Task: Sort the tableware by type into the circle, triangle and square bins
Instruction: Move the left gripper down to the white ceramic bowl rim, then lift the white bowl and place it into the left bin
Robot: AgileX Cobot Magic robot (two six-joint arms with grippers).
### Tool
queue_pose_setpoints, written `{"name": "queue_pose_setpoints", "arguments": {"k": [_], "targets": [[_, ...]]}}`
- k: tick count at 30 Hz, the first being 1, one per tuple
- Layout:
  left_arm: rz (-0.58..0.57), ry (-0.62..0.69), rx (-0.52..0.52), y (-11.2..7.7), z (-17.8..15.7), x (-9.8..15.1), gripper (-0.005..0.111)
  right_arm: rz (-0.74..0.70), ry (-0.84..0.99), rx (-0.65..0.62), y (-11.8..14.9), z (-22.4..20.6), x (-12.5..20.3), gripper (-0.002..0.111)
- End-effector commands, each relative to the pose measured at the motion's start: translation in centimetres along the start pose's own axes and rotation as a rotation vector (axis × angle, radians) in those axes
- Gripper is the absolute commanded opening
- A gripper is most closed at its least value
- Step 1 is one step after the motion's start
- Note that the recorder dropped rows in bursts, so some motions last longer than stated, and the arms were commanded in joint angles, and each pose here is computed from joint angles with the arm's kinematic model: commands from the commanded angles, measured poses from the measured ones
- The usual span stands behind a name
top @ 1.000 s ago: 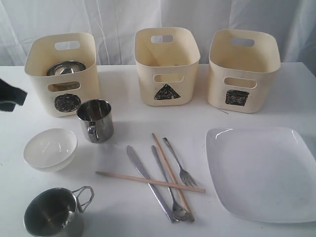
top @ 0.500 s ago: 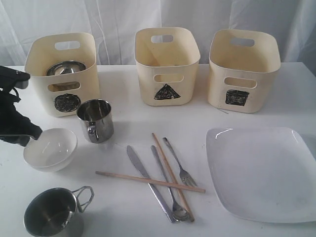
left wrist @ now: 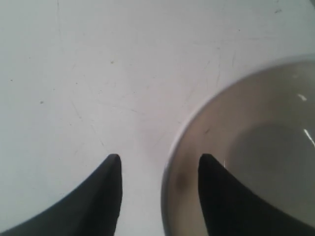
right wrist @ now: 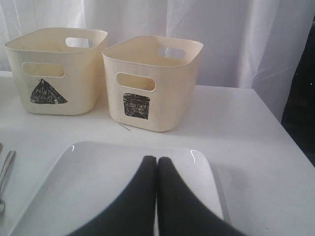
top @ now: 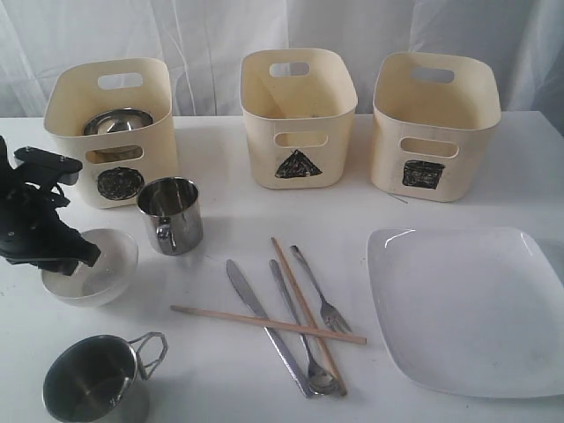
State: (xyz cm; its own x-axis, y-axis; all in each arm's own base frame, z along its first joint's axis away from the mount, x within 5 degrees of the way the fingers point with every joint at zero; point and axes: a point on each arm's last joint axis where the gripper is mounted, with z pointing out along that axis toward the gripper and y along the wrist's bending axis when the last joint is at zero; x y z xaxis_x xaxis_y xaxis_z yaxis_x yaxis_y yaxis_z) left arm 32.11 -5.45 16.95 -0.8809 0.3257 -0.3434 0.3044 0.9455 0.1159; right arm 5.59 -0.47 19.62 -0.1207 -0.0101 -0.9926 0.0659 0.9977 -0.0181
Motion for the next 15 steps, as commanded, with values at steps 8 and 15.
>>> {"name": "queue_pose_setpoints", "arguments": {"k": [8, 15], "targets": [[0.027, 0.122, -0.064, 0.7, -0.4, 1.3, 0.0, 0.0, -0.001, 0.007, 0.0, 0.0, 0.2, 0.0], [0.04, -0.22, -0.187, 2.2, -12.6, 0.1, 0.0, 0.0, -0.001, 0.007, 0.0, 0.0, 0.2, 0.0]]}}
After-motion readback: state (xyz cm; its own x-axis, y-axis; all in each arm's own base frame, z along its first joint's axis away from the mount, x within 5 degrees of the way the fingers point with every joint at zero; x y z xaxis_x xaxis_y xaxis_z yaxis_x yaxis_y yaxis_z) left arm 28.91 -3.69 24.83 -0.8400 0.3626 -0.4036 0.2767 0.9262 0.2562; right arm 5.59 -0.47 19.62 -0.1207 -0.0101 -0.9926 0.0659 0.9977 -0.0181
